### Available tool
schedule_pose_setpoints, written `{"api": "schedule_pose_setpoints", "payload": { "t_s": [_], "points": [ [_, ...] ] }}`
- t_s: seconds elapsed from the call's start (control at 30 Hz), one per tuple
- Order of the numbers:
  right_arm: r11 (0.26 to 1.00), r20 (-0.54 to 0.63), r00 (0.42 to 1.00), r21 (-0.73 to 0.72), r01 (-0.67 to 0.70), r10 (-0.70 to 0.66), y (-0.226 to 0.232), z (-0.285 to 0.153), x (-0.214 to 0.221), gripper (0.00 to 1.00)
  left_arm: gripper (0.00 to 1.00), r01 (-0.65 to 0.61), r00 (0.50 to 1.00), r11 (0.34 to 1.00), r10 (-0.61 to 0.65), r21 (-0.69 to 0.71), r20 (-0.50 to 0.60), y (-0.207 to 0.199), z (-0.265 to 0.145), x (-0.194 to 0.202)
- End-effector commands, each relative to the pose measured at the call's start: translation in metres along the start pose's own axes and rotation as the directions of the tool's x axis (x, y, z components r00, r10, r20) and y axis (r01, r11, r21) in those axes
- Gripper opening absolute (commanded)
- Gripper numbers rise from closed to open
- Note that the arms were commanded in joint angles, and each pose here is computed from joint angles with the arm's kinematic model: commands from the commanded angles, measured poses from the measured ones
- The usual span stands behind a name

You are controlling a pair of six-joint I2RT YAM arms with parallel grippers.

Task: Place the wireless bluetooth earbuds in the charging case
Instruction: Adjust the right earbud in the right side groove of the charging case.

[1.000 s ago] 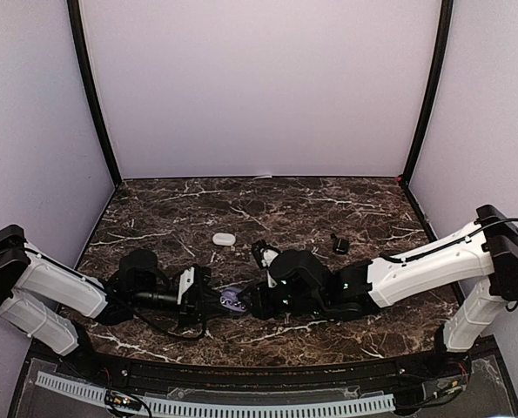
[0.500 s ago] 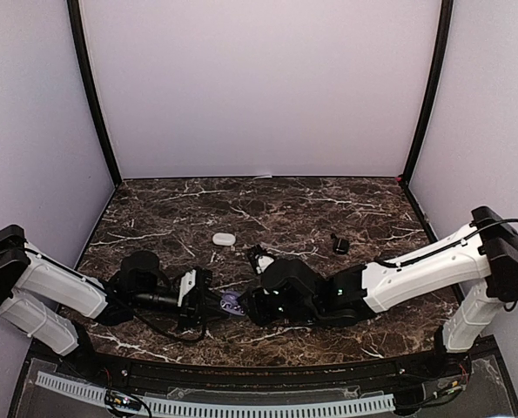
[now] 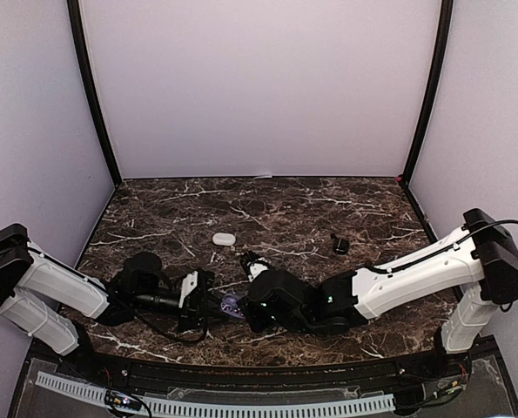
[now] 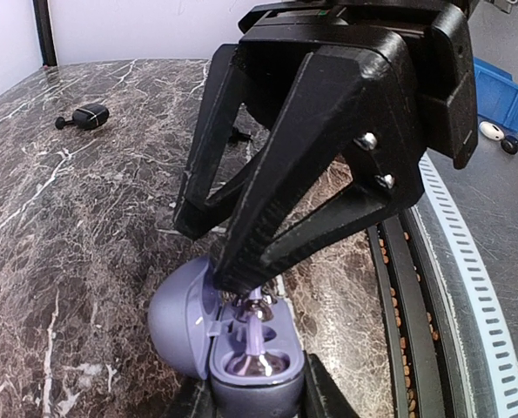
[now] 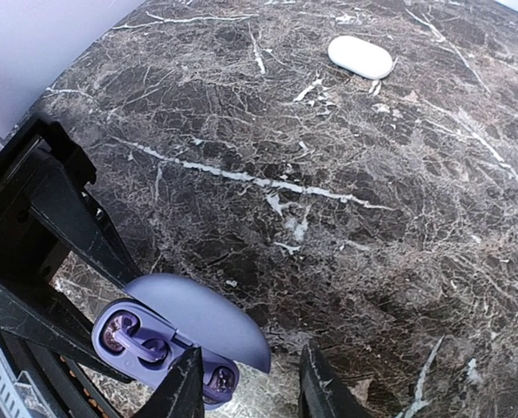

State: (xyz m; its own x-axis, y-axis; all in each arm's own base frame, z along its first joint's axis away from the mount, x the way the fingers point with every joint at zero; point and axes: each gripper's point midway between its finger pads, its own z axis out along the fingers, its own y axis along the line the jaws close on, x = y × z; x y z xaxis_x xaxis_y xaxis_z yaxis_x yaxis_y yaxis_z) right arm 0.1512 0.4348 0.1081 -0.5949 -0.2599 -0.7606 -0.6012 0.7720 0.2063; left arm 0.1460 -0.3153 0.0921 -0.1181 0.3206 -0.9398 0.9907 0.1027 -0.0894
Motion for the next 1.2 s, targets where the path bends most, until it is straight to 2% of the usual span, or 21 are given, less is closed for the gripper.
{"api": "schedule_pose_setpoints", "payload": {
  "t_s": [0.0,0.37,0.57,0.67,0.73,0.83,1.0,1.17],
  "points": [
    [0.993,-0.047,0.996,0.082,0.085,-0.081,-0.01,0.004,0.018,0.35,0.04,-0.049,0.993,0.999,0.051,-0.022,0.103,0.004,-0.002,-0.03],
    [0.979,-0.037,0.986,0.123,0.165,-0.162,-0.003,0.004,0.016,0.34,0.04,-0.023,0.995,0.999,0.026,-0.036,0.101,0.008,0.0,-0.031],
    [0.979,-0.017,0.983,0.094,0.184,-0.183,0.007,0.004,0.012,0.35,0.04,-0.019,0.995,0.999,0.022,-0.033,0.101,0.008,0.001,-0.031],
    [0.984,0.005,0.988,0.086,0.156,-0.157,0.008,0.0,0.007,0.39,0.04,-0.027,0.995,0.999,0.03,-0.028,0.1,0.007,0.001,-0.03],
    [0.99,0.04,0.991,0.063,0.127,-0.13,0.008,-0.009,-0.002,0.46,0.04,-0.034,0.994,0.999,0.036,-0.024,0.1,0.006,0.0,-0.03],
    [0.997,0.104,0.992,-0.005,0.074,-0.073,0.008,-0.028,-0.02,0.53,0.04,-0.041,0.994,0.999,0.043,-0.02,0.102,0.005,0.0,-0.03],
    [0.988,0.188,0.982,-0.152,0.009,0.02,-0.008,-0.058,-0.045,0.56,0.04,-0.045,0.992,0.999,0.046,-0.011,0.113,0.003,-0.002,-0.033],
    [0.919,0.182,0.979,-0.394,-0.017,0.096,-0.034,-0.072,-0.049,0.43,0.04,-0.039,0.989,0.998,0.032,0.046,0.141,-0.008,-0.004,-0.038]
  ]
}}
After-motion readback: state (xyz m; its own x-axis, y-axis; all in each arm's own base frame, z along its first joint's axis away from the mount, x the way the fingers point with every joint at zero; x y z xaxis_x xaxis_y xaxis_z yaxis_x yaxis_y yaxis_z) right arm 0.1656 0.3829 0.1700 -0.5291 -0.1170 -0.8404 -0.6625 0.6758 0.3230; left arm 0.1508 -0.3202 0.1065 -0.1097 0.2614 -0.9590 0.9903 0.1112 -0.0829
